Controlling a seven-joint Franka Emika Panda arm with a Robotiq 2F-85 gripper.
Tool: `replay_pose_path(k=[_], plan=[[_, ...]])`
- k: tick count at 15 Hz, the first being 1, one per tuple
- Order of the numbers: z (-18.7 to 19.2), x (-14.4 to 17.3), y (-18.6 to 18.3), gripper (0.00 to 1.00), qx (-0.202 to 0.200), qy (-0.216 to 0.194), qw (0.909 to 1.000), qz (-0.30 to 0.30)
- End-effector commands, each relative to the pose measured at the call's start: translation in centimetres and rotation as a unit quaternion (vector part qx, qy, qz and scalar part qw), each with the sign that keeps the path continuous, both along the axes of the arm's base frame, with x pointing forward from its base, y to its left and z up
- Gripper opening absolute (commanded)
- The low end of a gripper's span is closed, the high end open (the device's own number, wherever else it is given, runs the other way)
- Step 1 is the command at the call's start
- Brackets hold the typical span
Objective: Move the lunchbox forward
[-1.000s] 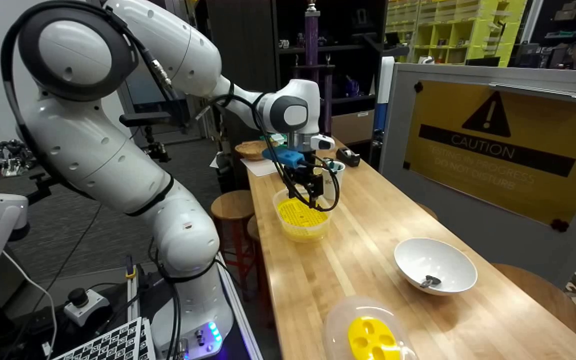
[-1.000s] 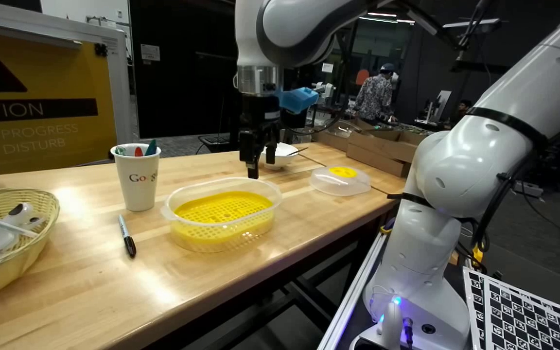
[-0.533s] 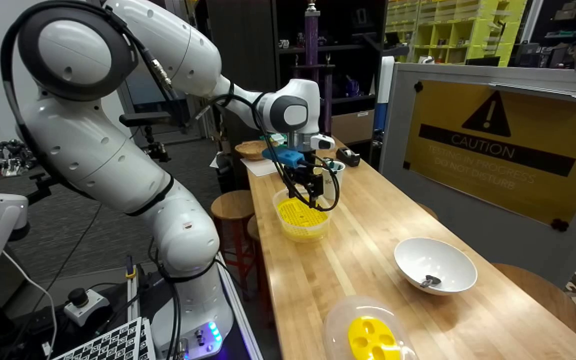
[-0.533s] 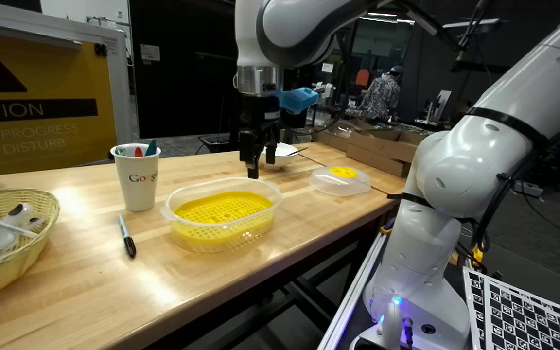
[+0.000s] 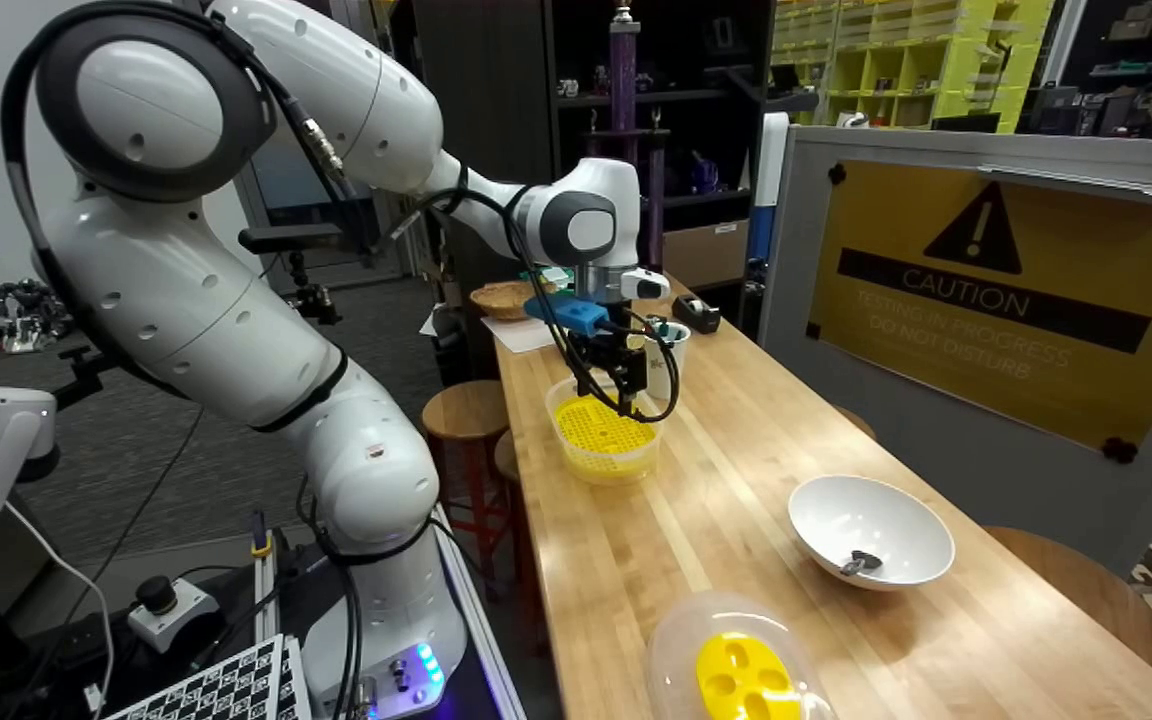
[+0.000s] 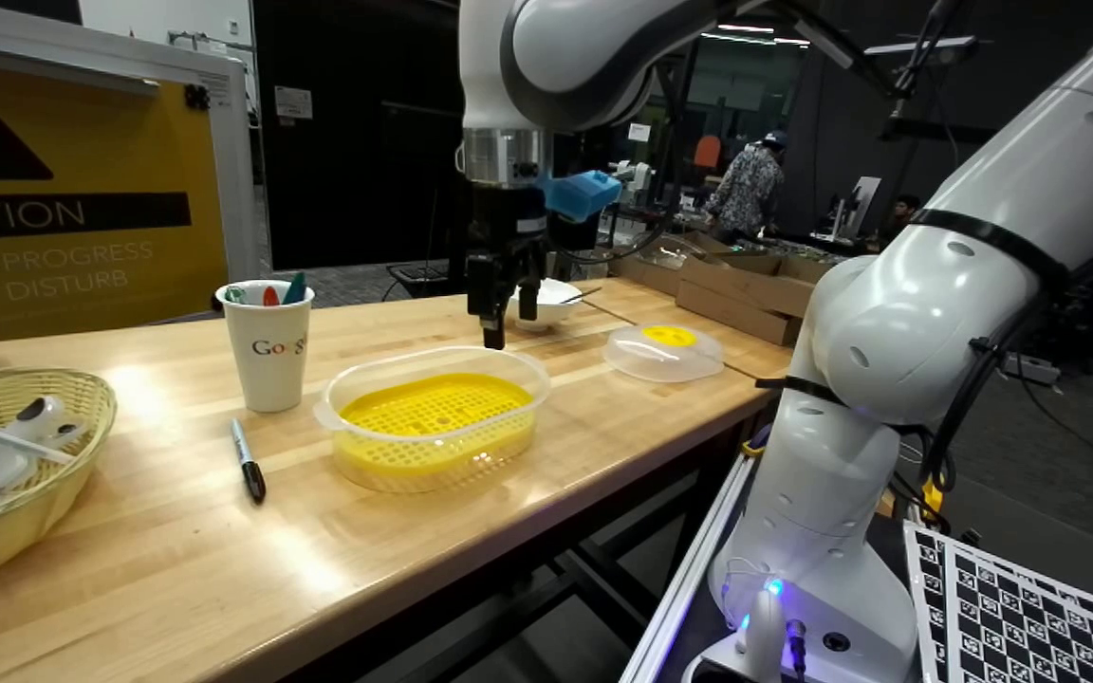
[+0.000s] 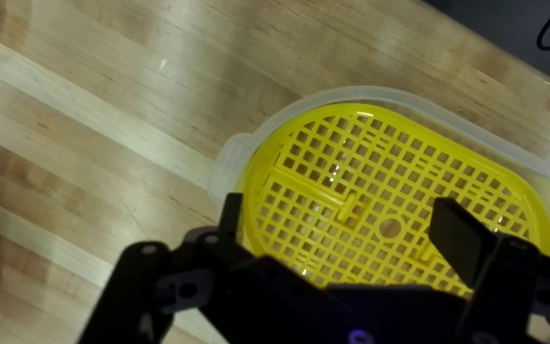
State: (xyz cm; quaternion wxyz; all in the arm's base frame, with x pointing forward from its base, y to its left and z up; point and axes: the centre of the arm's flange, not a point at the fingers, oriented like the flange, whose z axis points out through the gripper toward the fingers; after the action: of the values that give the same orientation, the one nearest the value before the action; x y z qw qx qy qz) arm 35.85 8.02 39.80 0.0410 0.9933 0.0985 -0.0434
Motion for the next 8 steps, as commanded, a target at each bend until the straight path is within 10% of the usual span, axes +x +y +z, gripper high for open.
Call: replay_pose_path(k=[1,8], plan=[[0.0,0.0,0.0,1.0,0.0,0.0,1.0,0.0],[1.1,-0.4,3.8,1.0,0.003,-0.023,0.9983,0.053]])
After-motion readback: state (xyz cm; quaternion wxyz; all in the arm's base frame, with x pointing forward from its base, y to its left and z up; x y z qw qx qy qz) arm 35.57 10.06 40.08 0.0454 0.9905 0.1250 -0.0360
